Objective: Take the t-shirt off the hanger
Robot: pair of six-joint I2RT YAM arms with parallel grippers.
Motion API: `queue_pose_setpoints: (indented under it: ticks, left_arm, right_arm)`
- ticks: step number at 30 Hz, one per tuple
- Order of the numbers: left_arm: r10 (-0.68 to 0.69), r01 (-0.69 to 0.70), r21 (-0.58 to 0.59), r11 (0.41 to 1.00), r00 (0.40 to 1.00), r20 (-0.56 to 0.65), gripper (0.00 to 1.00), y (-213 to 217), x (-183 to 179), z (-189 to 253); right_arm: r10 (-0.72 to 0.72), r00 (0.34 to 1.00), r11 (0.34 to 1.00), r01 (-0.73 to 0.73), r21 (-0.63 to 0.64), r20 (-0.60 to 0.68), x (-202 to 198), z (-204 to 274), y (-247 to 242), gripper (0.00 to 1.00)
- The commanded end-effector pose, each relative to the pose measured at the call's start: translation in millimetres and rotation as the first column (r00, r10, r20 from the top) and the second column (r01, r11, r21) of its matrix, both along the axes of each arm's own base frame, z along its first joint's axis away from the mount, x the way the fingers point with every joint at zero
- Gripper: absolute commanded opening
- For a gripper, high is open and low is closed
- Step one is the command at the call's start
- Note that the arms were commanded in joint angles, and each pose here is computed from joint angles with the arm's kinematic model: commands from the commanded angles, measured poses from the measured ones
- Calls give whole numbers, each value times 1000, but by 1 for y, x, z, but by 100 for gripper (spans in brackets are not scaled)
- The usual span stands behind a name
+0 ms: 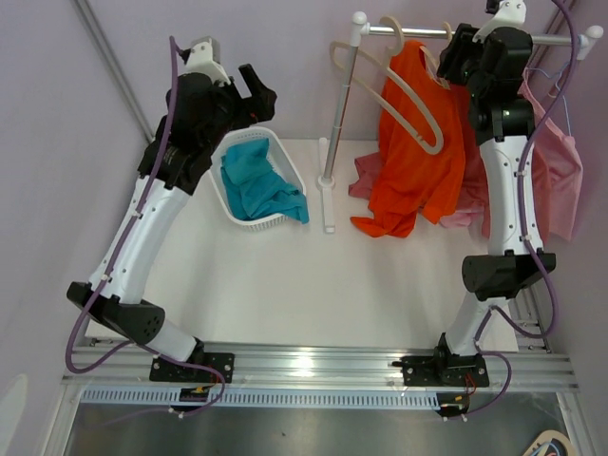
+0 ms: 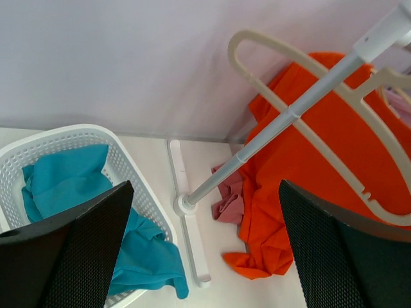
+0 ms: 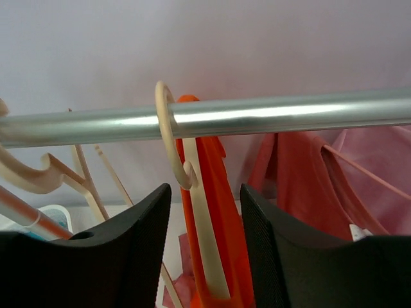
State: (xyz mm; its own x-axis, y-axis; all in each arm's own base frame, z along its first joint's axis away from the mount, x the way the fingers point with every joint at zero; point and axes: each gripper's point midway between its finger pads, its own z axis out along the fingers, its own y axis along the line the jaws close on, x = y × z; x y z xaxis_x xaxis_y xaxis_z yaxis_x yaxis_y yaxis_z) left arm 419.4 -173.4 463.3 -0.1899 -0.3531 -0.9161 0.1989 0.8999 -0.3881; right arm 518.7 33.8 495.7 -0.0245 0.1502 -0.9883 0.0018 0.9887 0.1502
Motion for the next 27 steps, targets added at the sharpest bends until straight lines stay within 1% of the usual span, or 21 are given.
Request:
queue_pose_setpoints:
  ticks: [1, 3, 4, 5, 8, 11, 12, 13, 14, 15, 16, 21, 27]
  left_arm:
    - [-10, 8, 40, 999, 999, 40, 100, -6, -2, 2]
    - [-15, 13, 39, 999, 999, 51, 99, -8, -2, 4]
    - [-17, 14, 44, 999, 998, 55, 100, -9, -2, 5]
    - [-20, 17, 44, 999, 998, 59, 100, -10, -2, 6]
    - [-19, 16, 49, 999, 997, 70, 99, -11, -1, 8]
    - [-16, 13, 51, 999, 997, 72, 100, -11, 1, 6]
    - [-18, 14, 50, 999, 997, 78, 99, -12, 1, 7]
    - [-16, 13, 51, 999, 997, 77, 100, -11, 2, 7]
    - [-21, 17, 53, 998, 997, 73, 100, -14, 3, 4]
    - [-21, 17, 55, 998, 997, 75, 100, -14, 3, 5]
    - [-22, 18, 56, 998, 997, 72, 100, -14, 4, 3]
    - [-32, 27, 69, 997, 997, 69, 99, -19, 4, 0]
    - [-62, 50, 108, 993, 992, 112, 100, -28, -8, 11]
  right_arm:
    - [45, 999, 999, -46, 12, 20, 10, 3, 5, 51]
    - [48, 999, 999, -48, 18, 11, 19, -4, 5, 43]
    - [47, 999, 999, -47, 18, 24, 20, 1, 5, 39]
    - [45, 999, 999, -46, 18, 21, 23, -1, 5, 31]
    - [42, 999, 999, -43, 14, 32, 30, -2, 4, 29]
    - [45, 999, 999, -46, 14, 28, 35, -7, 4, 20]
    - [48, 998, 999, -49, 11, 28, 35, -7, 5, 20]
    - [76, 997, 997, -76, 11, 28, 36, -8, 10, 17]
    - [76, 997, 997, -76, 9, 25, 38, -11, 9, 7]
    - [78, 997, 997, -78, 9, 26, 38, -11, 10, 2]
    - [78, 997, 997, -78, 8, 29, 39, -10, 10, 0]
    - [85, 995, 996, -86, 16, 57, 37, 0, 10, 0]
    - [93, 986, 995, -98, 24, 136, 14, 37, 10, 0]
